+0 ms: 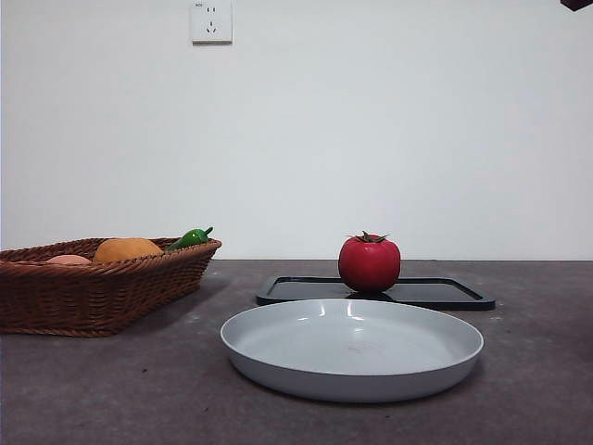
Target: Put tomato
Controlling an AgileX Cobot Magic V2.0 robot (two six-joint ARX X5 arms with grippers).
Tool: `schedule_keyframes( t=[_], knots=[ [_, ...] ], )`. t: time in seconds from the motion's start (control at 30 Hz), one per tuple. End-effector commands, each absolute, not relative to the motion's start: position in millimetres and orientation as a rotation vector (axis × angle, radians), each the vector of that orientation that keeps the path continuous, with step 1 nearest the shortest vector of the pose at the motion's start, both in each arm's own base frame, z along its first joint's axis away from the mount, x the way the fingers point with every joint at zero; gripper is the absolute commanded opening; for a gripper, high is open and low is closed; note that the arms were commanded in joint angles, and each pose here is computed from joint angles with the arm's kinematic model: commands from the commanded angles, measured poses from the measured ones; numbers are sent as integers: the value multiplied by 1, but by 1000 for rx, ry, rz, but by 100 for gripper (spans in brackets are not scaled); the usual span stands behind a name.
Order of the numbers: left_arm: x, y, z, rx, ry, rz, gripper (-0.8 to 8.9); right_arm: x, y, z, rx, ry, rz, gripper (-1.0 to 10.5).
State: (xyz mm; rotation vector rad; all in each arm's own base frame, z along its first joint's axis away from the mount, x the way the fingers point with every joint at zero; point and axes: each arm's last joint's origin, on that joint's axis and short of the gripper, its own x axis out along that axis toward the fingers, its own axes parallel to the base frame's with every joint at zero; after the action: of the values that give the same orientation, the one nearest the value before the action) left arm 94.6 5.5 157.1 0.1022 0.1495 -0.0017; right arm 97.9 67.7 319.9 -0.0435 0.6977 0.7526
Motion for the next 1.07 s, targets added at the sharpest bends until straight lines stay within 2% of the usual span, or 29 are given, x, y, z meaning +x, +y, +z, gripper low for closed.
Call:
schedule_keyframes(
  t=[0.03, 0.5, 0.63, 0.8, 1.07],
  knots=[
    [95, 6, 149, 98, 178, 3, 8, 99, 69, 323, -34, 686, 758, 11],
    [95, 6, 149, 98, 178, 3, 8, 99, 69, 323, -37, 685, 759, 11],
    [95, 6, 149, 98, 178, 3, 8, 101, 64, 328, -96, 583, 702, 11],
    [95, 6, 149, 98, 178, 3, 8, 109, 49, 329, -6, 333, 604, 11],
    [95, 6, 149, 98, 178, 3, 8, 105, 20, 274, 47, 105, 370, 11]
  ],
)
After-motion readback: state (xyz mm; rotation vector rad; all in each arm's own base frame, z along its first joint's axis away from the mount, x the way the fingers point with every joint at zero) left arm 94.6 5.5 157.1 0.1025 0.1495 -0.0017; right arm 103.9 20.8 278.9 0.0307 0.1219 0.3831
